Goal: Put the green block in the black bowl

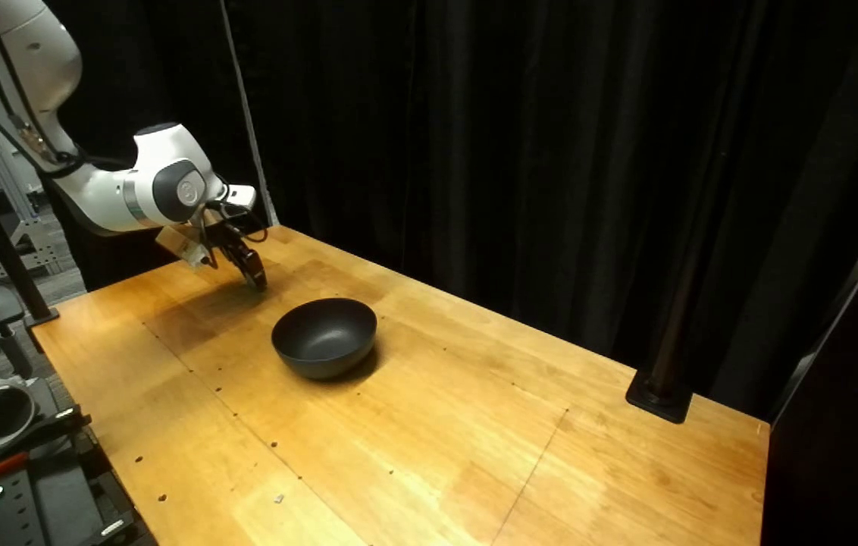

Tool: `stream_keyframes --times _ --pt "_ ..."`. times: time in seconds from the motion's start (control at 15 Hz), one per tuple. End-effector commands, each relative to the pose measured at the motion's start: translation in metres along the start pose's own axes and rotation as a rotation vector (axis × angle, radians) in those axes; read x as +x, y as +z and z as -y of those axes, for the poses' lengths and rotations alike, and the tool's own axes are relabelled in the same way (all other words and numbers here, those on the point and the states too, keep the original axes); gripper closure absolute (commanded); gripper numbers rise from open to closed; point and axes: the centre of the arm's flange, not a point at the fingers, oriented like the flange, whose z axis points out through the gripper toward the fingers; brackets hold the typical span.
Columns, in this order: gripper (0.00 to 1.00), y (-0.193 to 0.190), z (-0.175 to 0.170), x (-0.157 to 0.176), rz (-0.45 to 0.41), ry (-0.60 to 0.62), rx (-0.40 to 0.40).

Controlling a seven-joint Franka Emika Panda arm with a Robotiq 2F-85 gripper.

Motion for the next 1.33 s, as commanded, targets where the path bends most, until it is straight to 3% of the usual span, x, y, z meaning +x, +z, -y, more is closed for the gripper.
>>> stream_keyframes --times 0.0,0.33,0.73,0.8,0.93,1.13,1.27 --pt "0.79 -0.049 -0.022 0.012 0.0 0.041 -0.056" --pt "0.79 -0.103 -0.108 0.03 0.029 0.195 -0.199" --pt "0.79 -0.121 -0.206 0.018 0.094 0.377 -0.277" --pt "0.29 -0.124 -0.216 0.014 0.124 0.412 -0.276" --pt "0.22 -0.138 -0.231 0.005 0.167 0.454 -0.237" --pt "0.01 -0.193 -0.236 -0.008 0.212 0.496 -0.091" --pt "0.0 -0.226 -0.234 -0.019 0.222 0.494 0.02"
